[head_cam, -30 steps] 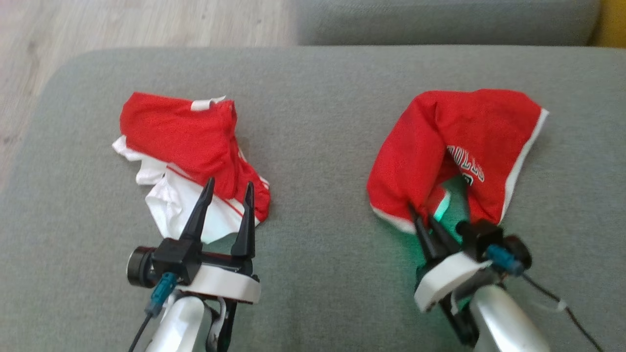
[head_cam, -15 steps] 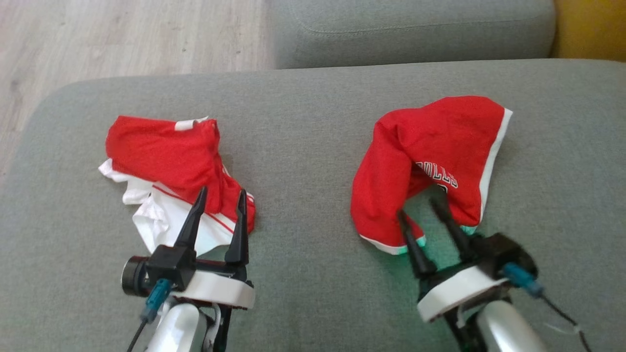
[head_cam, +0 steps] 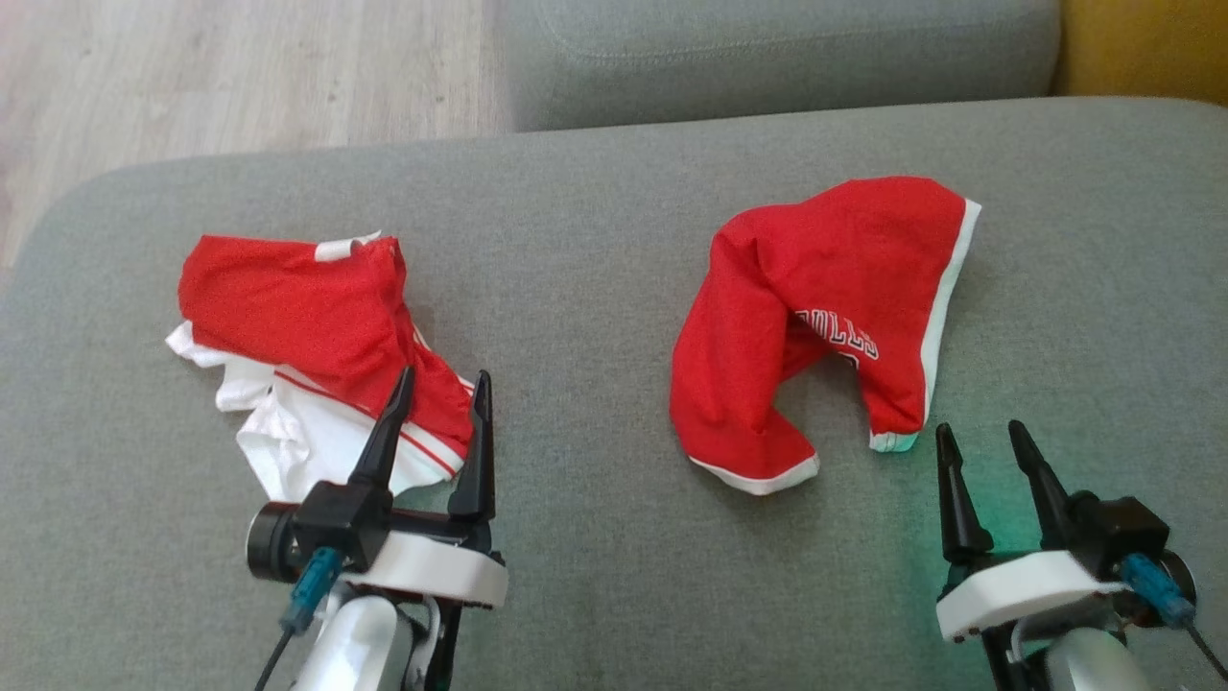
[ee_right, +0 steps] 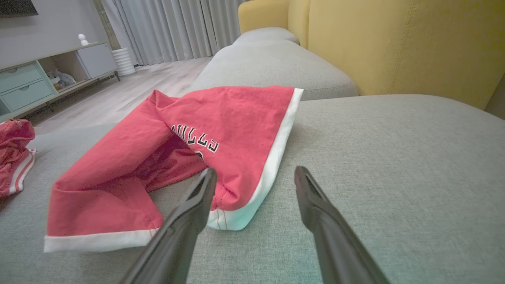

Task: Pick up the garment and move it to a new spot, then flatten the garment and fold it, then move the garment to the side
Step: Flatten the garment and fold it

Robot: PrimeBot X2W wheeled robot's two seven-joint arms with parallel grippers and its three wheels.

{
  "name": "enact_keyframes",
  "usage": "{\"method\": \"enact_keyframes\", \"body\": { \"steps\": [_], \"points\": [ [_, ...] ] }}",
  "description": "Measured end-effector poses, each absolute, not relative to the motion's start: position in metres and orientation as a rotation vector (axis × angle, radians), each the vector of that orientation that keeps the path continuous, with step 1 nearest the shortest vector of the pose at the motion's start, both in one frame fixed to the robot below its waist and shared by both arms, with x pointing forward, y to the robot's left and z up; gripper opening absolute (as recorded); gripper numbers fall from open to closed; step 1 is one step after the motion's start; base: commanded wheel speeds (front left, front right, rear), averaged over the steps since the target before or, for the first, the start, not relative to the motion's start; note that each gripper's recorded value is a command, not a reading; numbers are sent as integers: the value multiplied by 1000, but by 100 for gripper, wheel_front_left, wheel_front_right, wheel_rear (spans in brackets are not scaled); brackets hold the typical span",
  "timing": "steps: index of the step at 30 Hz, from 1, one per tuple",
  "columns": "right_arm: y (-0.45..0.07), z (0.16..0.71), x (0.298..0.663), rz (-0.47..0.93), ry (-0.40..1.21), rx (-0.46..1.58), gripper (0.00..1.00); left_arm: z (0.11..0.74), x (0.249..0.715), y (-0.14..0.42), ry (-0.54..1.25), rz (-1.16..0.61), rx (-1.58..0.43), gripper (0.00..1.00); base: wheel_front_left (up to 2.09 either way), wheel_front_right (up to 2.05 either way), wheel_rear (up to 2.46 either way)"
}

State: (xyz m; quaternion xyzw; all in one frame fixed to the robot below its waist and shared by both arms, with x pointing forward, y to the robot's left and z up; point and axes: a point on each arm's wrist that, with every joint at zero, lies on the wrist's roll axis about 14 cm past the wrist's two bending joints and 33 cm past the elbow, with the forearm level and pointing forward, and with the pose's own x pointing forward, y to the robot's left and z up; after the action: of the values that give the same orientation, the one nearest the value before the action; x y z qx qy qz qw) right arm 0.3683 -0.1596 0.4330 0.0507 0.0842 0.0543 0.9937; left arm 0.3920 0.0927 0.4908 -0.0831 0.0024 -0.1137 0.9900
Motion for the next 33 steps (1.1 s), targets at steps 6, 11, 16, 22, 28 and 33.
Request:
{"method": "enact_keyframes", "body": {
  "steps": [6, 11, 16, 22, 28, 33],
  "points": [
    [-156, 418, 381, 115, 221, 106, 100, 479, 395, 94, 37, -223, -170, 100, 0, 0, 0],
    [-140, 397, 399, 172, 312, 62, 100, 466, 398, 96, 71, -214, -172, 100, 0, 0, 0],
    [-133, 365, 404, 208, 440, -4, 82, 463, 406, 102, 78, -199, -167, 100, 0, 0, 0],
    [-150, 371, 428, 164, 419, -70, 0, 460, 410, 106, 84, -187, -167, 100, 0, 0, 0],
    [-206, 408, 444, 16, 323, -179, 0, 468, 409, 101, 65, -201, -174, 100, 0, 0, 0],
    [-262, 472, 469, -112, 201, -299, 0, 475, 405, 97, 49, -207, -184, 100, 0, 0, 0]
  ]
}}
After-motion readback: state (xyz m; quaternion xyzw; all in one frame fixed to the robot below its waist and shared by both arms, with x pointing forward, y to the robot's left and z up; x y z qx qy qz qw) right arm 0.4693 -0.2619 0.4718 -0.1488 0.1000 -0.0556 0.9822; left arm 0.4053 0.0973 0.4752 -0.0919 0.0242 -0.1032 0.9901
